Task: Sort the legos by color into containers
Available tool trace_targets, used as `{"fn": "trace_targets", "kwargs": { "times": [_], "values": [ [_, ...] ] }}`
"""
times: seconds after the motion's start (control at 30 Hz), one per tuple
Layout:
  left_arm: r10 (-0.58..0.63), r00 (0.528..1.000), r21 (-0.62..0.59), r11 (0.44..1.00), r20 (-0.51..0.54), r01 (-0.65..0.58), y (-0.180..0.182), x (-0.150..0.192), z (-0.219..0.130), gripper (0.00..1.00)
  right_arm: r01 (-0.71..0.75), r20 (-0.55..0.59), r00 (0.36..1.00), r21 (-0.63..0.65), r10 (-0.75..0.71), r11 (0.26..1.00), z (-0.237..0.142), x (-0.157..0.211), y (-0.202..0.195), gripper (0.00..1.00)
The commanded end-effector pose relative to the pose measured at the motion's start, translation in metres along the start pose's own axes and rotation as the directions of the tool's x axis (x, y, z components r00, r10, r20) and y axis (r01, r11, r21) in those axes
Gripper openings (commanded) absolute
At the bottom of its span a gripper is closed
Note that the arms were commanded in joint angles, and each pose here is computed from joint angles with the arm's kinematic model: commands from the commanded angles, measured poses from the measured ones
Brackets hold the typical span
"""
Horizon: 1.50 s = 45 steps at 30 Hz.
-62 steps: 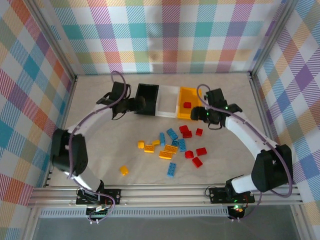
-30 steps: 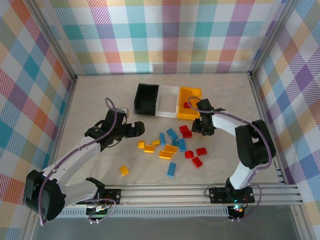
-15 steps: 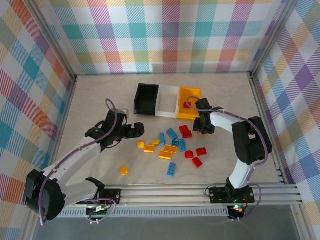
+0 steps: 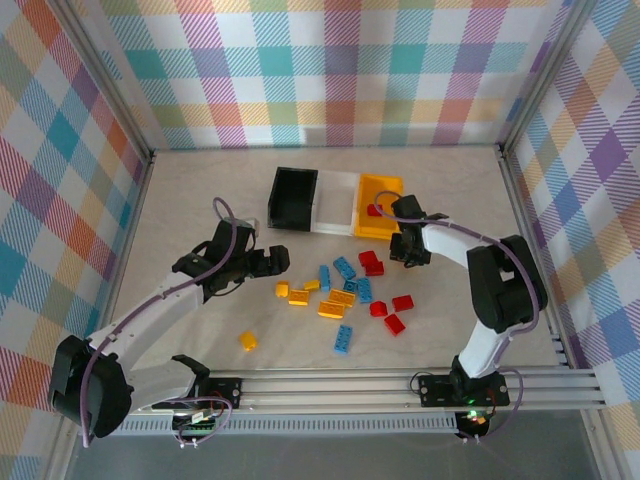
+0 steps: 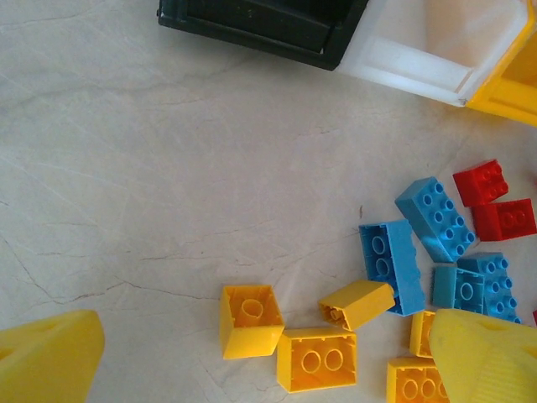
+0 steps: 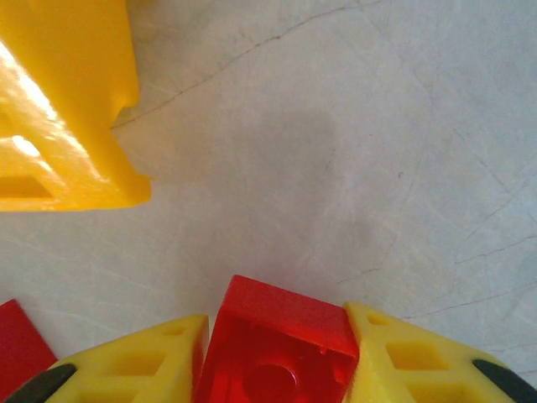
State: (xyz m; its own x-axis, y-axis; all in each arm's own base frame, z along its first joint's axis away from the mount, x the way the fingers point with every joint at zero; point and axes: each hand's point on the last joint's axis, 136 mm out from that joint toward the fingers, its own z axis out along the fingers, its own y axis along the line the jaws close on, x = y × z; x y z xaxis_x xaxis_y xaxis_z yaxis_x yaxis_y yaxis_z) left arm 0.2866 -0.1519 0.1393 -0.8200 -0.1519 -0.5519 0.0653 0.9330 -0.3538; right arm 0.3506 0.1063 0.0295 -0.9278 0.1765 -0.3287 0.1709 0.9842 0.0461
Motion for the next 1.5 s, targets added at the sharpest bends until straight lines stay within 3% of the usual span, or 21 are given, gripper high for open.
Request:
{"fn": "trace_targets", "kwargs": {
  "times": [0.0,0.2,0.43,0.6,0.87,1.03,1.2,1.47],
  "values": [
    [-0.005,1.0,0.001,1.0,-0.004,0.005,0.001,0.002,0.003,0.99,0.014,0.012,1.0,-0.003,-0.014,1.0,-0.012,0.004,-0.003,0.41],
    [-0.007,1.0,0.005,1.0,-0.015,0.007,0.001,0.004,0.006,0.99,-0.002,0.043,0.999,-0.085,0.006,0.996,-0.047,0.003,0.005,0.4],
    [-0.021,0.999,0.03,0.999,-0.05,0.023,-0.004,0.011,0.017,0.99,0.034,0.149,0.989,-0.193,-0.005,0.981,-0.099,-0.031,0.03,0.41],
    [-0.015,0.998,0.032,0.999,-0.067,0.018,-0.007,0.02,0.02,0.99,0.075,0.157,0.987,-0.204,-0.043,0.976,-0.094,-0.064,0.053,0.41],
    [0.007,0.995,-0.007,1.0,-0.096,-0.007,0.003,0.039,0.013,0.99,0.117,0.123,0.988,-0.181,-0.095,0.977,-0.052,-0.105,0.084,0.41],
    [0.01,0.995,-0.024,1.0,-0.096,-0.012,0.009,0.044,0.009,0.99,0.123,0.1,0.989,-0.185,-0.106,0.975,-0.033,-0.11,0.093,0.42],
    [0.009,0.994,-0.024,1.0,-0.106,-0.012,0.009,0.047,0.013,0.99,0.123,0.078,0.991,-0.181,-0.11,0.976,-0.022,-0.107,0.095,0.49],
    [0.009,0.993,-0.009,1.0,-0.115,-0.01,0.007,0.048,0.017,0.99,0.143,0.106,0.987,-0.193,-0.124,0.971,-0.039,-0.113,0.096,0.56]
  ]
}}
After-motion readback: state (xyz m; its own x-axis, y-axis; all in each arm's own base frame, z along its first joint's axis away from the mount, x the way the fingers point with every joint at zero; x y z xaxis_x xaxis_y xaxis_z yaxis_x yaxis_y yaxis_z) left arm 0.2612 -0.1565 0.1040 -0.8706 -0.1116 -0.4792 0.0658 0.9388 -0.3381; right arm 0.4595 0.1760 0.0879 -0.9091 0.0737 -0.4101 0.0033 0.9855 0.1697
